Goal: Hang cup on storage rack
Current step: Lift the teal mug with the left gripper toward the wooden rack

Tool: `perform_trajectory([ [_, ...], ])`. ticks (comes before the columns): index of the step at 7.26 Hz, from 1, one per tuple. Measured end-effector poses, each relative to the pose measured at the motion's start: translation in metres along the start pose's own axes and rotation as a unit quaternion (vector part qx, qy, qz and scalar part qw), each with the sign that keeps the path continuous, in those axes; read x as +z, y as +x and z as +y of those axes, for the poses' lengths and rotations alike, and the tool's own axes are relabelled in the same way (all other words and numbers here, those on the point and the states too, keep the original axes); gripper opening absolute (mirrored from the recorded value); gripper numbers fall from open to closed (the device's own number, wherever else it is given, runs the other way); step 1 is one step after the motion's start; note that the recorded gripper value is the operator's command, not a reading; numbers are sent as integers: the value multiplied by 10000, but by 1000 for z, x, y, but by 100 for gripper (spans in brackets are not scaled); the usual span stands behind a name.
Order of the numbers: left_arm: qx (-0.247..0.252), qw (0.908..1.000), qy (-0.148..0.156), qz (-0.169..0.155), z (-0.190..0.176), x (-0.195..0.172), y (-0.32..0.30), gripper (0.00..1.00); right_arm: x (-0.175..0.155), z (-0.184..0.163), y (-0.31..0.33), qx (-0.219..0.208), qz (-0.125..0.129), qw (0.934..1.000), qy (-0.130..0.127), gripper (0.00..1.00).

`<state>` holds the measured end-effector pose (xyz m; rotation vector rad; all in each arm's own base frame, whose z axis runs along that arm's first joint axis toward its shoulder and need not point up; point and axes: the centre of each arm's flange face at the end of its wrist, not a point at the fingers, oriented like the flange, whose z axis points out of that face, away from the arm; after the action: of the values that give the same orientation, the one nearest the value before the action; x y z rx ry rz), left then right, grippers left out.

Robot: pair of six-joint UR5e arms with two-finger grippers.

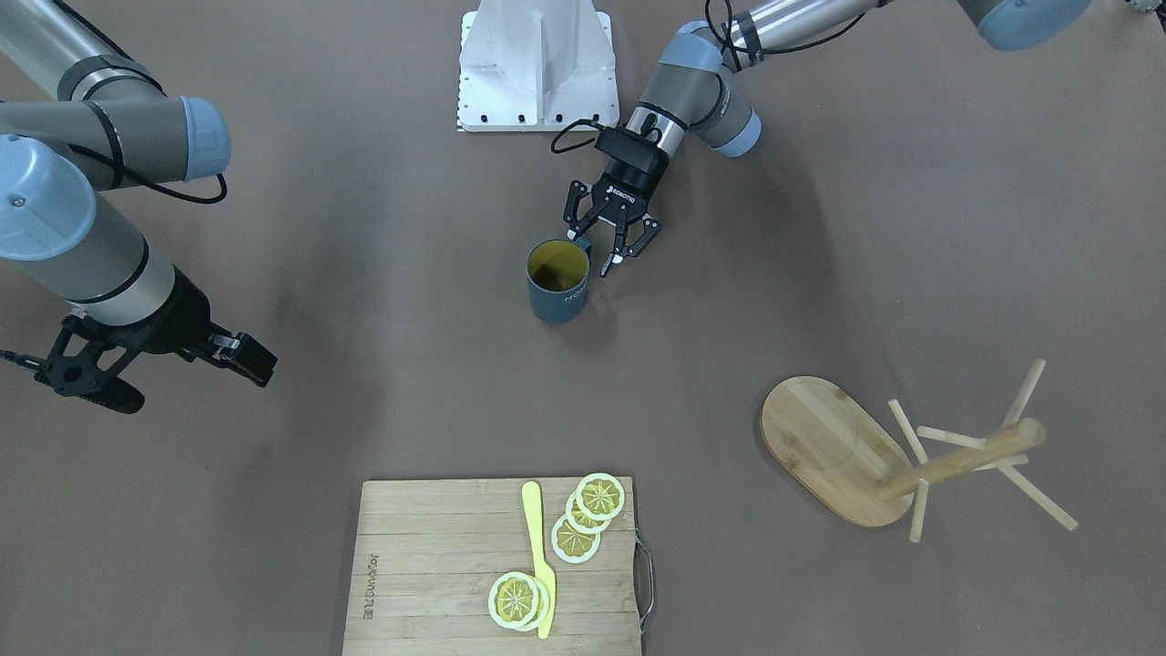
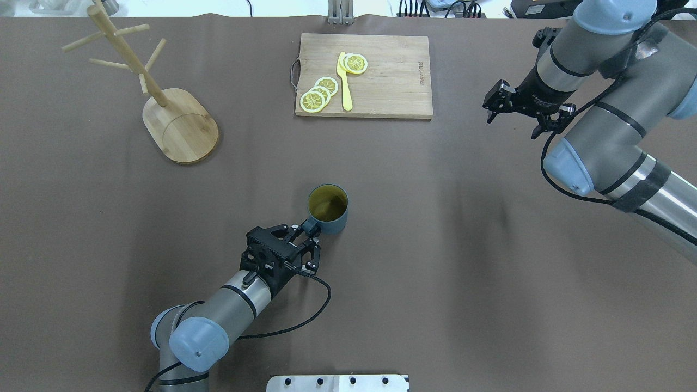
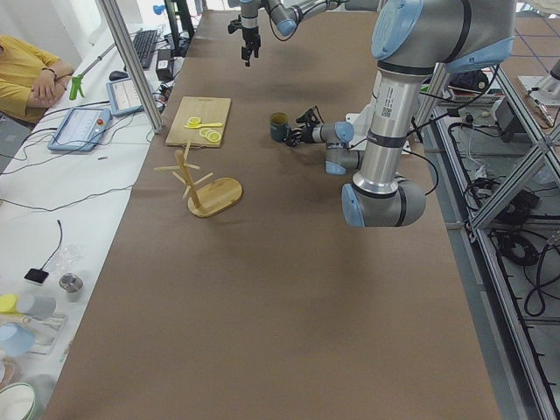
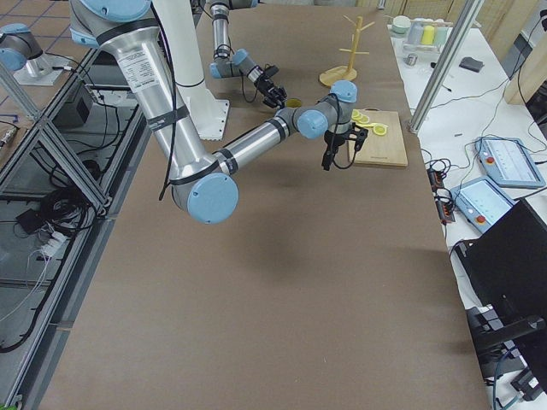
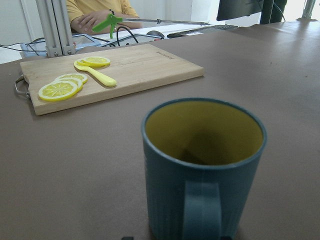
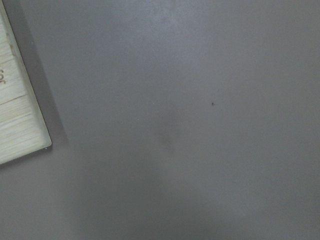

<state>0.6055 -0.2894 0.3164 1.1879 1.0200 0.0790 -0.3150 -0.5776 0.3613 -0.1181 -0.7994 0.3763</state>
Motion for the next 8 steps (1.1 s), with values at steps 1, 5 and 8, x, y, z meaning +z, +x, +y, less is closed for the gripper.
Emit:
perform_trajectory([
  [1,-26,10000,16,15,-3,1,3,0,0,0,0,2,0,10000,0,100],
  [5,-1436,9880,132,550,-73,1,-48,0,0,-1,0,-2,24,10000,58,100],
  [8,-4437,8880,174,1194,-132,-11,-154,0,-1,-2,0,-3,42,9999,123,100],
])
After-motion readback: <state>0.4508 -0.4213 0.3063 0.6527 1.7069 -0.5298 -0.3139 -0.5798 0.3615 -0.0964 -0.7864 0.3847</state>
